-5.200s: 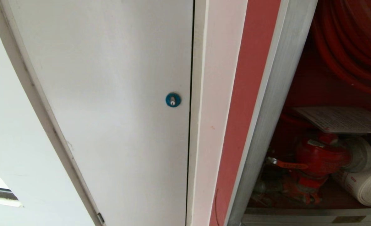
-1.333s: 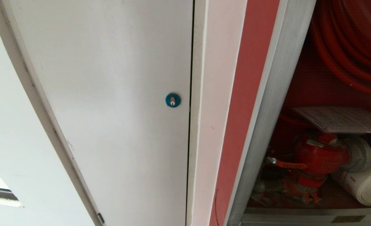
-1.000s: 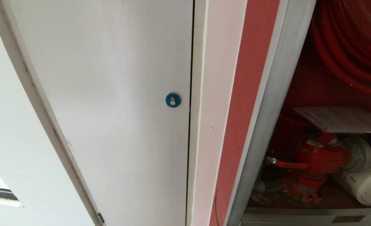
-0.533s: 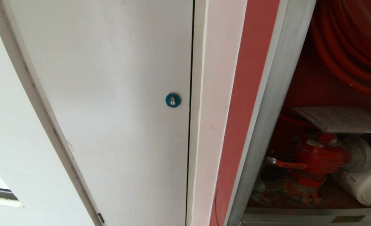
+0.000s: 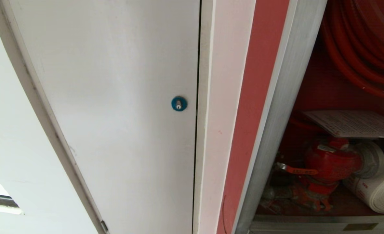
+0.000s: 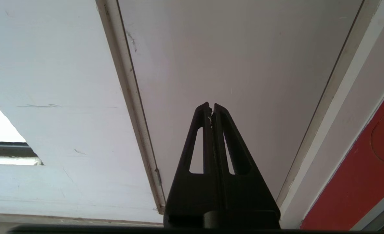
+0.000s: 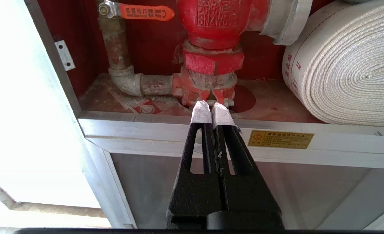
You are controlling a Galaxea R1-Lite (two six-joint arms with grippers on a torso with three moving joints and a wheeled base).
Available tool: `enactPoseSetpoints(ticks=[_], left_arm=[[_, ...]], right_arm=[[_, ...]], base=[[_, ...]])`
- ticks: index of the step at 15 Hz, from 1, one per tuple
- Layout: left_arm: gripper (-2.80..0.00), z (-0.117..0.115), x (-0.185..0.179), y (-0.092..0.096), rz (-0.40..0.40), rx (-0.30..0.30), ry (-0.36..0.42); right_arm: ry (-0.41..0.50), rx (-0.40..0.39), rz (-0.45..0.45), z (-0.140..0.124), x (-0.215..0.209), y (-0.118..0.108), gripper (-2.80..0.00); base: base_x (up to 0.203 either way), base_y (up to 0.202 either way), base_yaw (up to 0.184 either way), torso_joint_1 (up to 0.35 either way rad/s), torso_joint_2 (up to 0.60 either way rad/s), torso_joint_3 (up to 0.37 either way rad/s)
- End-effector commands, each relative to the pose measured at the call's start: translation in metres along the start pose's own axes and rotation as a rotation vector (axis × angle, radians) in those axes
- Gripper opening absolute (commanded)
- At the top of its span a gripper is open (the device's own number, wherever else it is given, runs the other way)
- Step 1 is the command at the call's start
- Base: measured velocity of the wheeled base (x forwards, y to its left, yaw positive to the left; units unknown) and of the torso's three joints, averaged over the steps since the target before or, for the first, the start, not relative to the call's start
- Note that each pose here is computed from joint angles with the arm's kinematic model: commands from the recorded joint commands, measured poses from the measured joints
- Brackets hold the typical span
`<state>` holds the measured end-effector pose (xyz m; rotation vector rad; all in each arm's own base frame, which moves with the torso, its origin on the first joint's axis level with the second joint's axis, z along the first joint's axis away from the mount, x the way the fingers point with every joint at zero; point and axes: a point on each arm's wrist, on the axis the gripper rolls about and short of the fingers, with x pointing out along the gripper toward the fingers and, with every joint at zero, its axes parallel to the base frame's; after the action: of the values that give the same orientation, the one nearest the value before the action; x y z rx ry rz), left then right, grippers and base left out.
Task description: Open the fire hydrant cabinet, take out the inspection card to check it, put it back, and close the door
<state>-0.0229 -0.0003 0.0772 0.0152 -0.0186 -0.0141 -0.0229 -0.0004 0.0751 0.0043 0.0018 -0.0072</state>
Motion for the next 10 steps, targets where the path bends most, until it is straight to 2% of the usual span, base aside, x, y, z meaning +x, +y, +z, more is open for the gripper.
enactPoseSetpoints(ticks=[1, 5, 10], left_arm=[[-2.80, -0.0017, 0.0004, 0.0000, 0.000, 0.000, 0.006], [-2.80, -0.0017, 0.0004, 0.0000, -0.001, 0.000, 0.006], [-2.80, -0.0018, 0.0004, 0.0000, -0.001, 0.000, 0.006]], right_arm=[[-0.002, 0.000, 0.001, 0.0000, -0.0001, 0.0000, -2.80], [-0.002, 0.000, 0.001, 0.0000, -0.0001, 0.0000, -2.80], [-0.002, 0.000, 0.001, 0.0000, -0.0001, 0.0000, -2.80]], base=[[0.000, 0.000, 0.000, 0.000, 0.00, 0.000], [0.000, 0.000, 0.000, 0.000, 0.00, 0.000], [-0.171, 0.000, 0.001, -0.001, 0.01, 0.003]])
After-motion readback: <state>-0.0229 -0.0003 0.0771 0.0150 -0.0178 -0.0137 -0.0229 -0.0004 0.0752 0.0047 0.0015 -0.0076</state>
